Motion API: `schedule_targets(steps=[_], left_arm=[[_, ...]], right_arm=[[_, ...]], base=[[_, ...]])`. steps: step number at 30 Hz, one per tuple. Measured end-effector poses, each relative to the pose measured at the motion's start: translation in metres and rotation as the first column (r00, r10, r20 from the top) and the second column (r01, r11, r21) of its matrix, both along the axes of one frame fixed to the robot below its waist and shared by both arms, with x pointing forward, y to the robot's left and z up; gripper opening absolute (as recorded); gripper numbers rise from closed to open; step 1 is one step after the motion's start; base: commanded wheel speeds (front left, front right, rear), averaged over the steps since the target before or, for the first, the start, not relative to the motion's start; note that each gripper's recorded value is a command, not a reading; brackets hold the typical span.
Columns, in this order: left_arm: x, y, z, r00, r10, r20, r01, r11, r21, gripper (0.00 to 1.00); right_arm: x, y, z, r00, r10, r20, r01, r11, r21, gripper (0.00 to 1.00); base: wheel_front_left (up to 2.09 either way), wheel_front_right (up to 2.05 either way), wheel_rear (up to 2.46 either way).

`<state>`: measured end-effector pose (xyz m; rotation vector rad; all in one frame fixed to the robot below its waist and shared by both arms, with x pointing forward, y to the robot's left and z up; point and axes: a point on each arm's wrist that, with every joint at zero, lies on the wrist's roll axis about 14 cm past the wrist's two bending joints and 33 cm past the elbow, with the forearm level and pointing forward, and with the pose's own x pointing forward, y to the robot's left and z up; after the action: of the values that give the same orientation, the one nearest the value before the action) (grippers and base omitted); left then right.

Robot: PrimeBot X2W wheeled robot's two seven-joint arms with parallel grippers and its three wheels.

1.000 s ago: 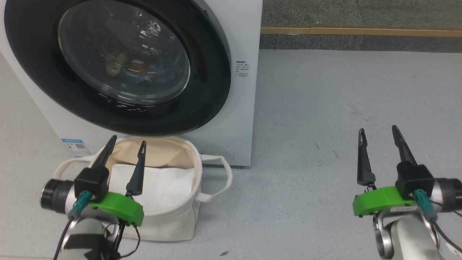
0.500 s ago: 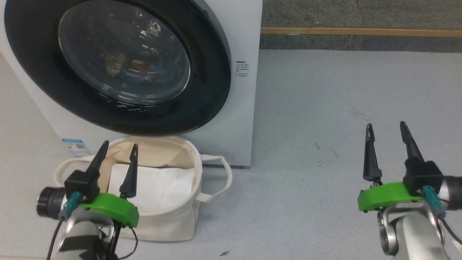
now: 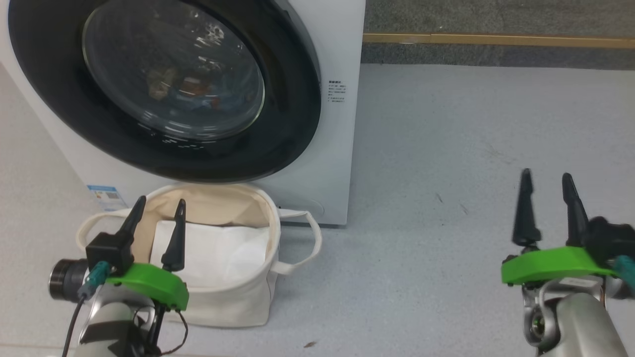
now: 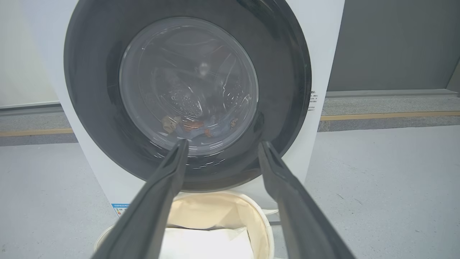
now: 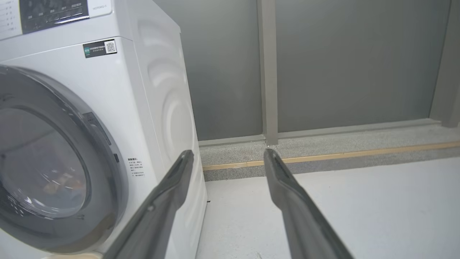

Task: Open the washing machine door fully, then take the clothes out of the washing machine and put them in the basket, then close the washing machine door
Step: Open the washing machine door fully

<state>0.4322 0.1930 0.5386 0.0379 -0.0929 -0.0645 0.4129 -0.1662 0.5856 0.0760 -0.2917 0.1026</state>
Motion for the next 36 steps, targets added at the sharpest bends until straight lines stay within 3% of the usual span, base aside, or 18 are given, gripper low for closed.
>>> schedule_targets(steps=[4, 11, 12, 13, 18, 21, 24, 28, 30, 36], left_arm=[[0.001, 0.002, -0.003, 1.000, 0.010, -0.005, -0.010, 1.000, -0.013, 1.00], [0.005, 0.008, -0.012, 1.000, 0.023, -0.022, -0.023, 0.999, -0.025, 1.00], [0.006, 0.009, -0.014, 0.999, 0.027, -0.025, -0.028, 0.999, -0.026, 1.00], [0.006, 0.011, -0.018, 0.999, 0.035, -0.031, -0.036, 0.999, -0.030, 1.00], [0.010, 0.017, -0.026, 0.997, 0.059, -0.045, -0.061, 0.997, -0.047, 1.00], [0.011, 0.022, -0.032, 0.995, 0.077, -0.057, -0.080, 0.995, -0.051, 1.00], [0.013, 0.025, -0.038, 0.993, 0.092, -0.068, -0.096, 0.994, -0.046, 1.00], [0.016, 0.030, -0.045, 0.990, 0.111, -0.081, -0.115, 0.992, -0.046, 1.00], [0.017, 0.032, -0.049, 0.989, 0.122, -0.089, -0.126, 0.991, -0.049, 1.00], [0.016, 0.042, -0.057, 0.982, 0.156, -0.110, -0.162, 0.986, -0.048, 1.00]], right_arm=[[0.006, -0.007, -0.005, 1.000, 0.007, -0.020, -0.002, 0.979, 0.204, 0.00], [0.042, -0.027, -0.004, 0.995, 0.075, -0.058, -0.039, 0.882, 0.469, 0.00], [0.050, -0.030, 0.000, 0.993, 0.098, -0.063, -0.053, 0.859, 0.508, 0.00], [0.065, -0.030, 0.008, 0.984, 0.163, -0.075, -0.088, 0.802, 0.591, 0.00], [0.100, -0.022, 0.029, 0.945, 0.317, -0.076, -0.182, 0.708, 0.683, 0.00], [0.121, -0.011, 0.040, 0.915, 0.398, -0.068, -0.230, 0.652, 0.722, 0.00], [0.143, -0.002, 0.048, 0.884, 0.466, -0.046, -0.259, 0.569, 0.781, 0.00], [0.172, 0.020, 0.048, 0.827, 0.560, -0.059, -0.278, 0.496, 0.823, 0.00], [0.184, 0.036, 0.045, 0.784, 0.615, -0.077, -0.284, 0.468, 0.837, 0.00], [0.207, 0.088, 0.030, 0.663, 0.736, -0.137, -0.295, 0.425, 0.856, 0.00]], base=[[0.00, 0.00, 0.00], [0.00, 0.00, 0.00], [0.00, 0.00, 0.00], [0.00, 0.00, 0.00], [0.00, 0.00, 0.00], [0.00, 0.00, 0.00], [0.00, 0.00, 0.00], [0.00, 0.00, 0.00], [0.00, 0.00, 0.00], [0.00, 0.00, 0.00]])
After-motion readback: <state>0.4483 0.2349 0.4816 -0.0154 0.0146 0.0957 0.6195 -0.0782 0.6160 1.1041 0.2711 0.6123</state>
